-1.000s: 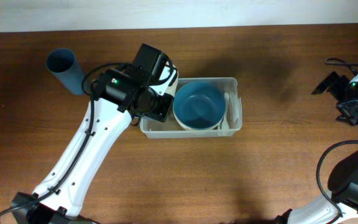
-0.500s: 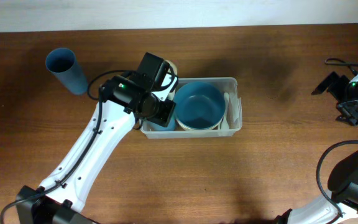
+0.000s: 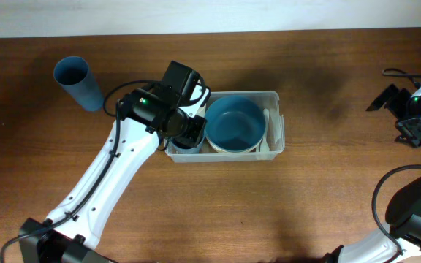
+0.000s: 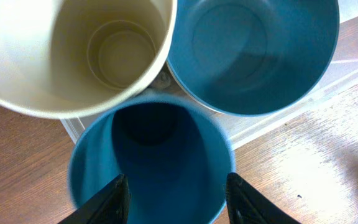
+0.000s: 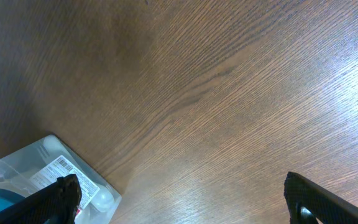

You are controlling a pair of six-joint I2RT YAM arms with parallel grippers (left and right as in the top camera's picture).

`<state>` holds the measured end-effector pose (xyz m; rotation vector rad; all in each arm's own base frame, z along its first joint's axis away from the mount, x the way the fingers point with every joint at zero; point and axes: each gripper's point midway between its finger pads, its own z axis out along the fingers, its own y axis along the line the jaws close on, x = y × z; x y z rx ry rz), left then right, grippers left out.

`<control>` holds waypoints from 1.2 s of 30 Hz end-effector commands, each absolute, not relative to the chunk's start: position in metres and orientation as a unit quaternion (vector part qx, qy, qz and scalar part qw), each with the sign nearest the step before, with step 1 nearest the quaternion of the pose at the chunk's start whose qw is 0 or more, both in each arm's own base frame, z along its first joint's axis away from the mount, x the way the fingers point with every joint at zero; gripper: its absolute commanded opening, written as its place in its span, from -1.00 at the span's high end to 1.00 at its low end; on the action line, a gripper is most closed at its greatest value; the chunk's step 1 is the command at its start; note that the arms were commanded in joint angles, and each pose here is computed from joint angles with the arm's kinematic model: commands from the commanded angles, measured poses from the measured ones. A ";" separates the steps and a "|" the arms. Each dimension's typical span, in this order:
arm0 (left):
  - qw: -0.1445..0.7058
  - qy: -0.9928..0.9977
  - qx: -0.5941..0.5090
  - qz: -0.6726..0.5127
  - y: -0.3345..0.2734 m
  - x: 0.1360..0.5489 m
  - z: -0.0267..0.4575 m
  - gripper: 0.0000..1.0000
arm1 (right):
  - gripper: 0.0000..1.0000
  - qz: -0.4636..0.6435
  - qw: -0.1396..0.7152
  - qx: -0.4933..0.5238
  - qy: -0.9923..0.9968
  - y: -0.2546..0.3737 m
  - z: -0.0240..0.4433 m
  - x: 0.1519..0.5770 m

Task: Pack container
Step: 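Release the blue cup and move the left gripper back to the far left, then lower the left gripper onto the second blue cup and grasp it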

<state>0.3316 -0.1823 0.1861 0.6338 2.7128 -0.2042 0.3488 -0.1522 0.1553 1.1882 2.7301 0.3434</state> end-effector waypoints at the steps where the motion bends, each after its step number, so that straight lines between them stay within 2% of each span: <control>1: 0.186 0.952 0.228 -0.081 -0.183 0.327 0.203 -0.05 | -0.98 0.107 0.085 0.399 0.907 -0.156 0.164 0.348; 5: 0.216 0.947 0.226 -0.079 -0.178 0.326 0.243 -0.11 | -0.98 0.107 0.085 0.399 0.907 -0.156 0.164 0.348; 9: 0.286 0.936 0.202 -0.042 -0.157 0.337 0.295 -0.15 | -0.98 0.107 0.085 0.399 0.907 -0.156 0.164 0.348; 11: 0.331 0.929 0.163 -0.006 -0.136 0.348 0.321 -0.24 | -0.98 0.107 0.085 0.399 0.907 -0.156 0.164 0.348; 16: 0.408 0.908 0.009 0.096 -0.061 0.379 0.357 -0.32 | -0.98 0.107 0.085 0.399 0.907 -0.156 0.164 0.348; 23: 0.432 0.885 -0.140 0.107 0.011 0.423 0.353 -0.43 | -0.98 0.107 0.085 0.399 0.907 -0.156 0.164 0.348; 28: 0.424 0.883 -0.164 0.113 0.032 0.457 0.328 -0.53 | -0.97 0.107 0.085 0.399 0.907 -0.156 0.164 0.348; 36: 0.375 0.901 -0.172 0.134 0.047 0.502 0.256 -0.54 | -0.98 0.107 0.085 0.399 0.907 -0.156 0.164 0.348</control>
